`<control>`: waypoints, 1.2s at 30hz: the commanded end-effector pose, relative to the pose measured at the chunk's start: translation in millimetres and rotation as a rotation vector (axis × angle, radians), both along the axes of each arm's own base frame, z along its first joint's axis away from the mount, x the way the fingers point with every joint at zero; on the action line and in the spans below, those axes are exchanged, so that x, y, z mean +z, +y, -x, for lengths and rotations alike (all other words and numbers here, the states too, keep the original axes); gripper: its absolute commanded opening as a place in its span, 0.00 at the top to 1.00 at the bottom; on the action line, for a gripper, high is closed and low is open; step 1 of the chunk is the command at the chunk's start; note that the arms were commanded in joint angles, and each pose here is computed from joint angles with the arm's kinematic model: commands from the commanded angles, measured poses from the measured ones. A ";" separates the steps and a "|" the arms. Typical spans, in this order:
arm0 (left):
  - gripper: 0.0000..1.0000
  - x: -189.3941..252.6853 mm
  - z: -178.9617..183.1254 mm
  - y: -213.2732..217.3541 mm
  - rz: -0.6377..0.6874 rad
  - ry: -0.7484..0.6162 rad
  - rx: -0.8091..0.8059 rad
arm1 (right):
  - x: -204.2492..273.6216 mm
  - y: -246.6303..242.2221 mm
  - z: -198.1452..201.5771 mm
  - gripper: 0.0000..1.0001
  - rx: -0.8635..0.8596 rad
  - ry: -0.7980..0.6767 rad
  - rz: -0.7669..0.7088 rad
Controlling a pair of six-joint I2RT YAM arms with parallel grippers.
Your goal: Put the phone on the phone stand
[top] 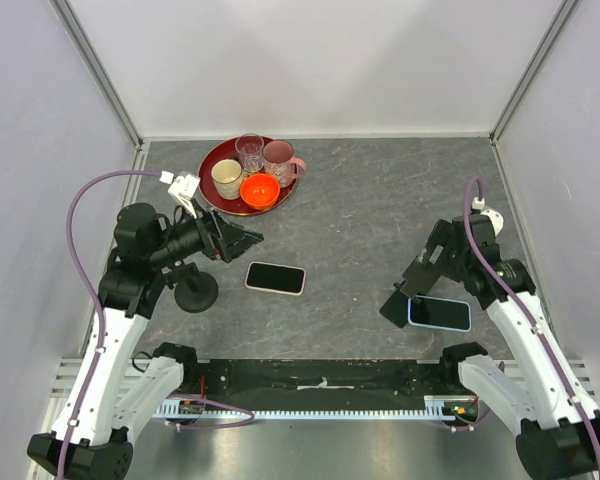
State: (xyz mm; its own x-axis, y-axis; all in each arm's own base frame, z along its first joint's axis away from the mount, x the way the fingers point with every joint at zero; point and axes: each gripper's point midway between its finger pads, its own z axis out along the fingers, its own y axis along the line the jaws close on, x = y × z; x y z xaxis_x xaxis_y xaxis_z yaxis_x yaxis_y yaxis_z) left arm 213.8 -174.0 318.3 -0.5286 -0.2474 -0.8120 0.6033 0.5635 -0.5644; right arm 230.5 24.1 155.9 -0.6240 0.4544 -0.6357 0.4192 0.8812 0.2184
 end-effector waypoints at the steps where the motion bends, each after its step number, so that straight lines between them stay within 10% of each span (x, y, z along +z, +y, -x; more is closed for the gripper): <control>1: 0.10 7.3 4.1 -7.7 0.054 -0.001 -0.058 | -15.4 38.7 11.7 0.02 0.224 0.065 -0.119; 13: 0.12 6.8 10.0 -10.0 0.064 -0.004 -0.083 | -35.3 56.7 5.5 0.05 0.236 0.079 -0.113; 23: 0.13 7.4 12.5 -13.0 0.068 0.005 -0.102 | -29.9 96.7 -18.4 0.70 0.320 -0.102 -0.194; 36: 0.14 2.5 16.2 -15.3 0.074 0.023 -0.111 | 24.6 185.9 -29.7 1.00 0.634 -0.380 -0.634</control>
State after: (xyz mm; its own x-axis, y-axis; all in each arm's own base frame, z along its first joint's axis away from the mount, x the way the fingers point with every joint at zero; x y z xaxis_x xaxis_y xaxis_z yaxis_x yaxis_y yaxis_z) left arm 203.0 -185.4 314.5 -0.5728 -0.2393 -0.7840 0.6279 0.4866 -0.6074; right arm 250.8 166.2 119.4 -0.7242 0.3945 -0.5656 -0.0435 0.7925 0.6084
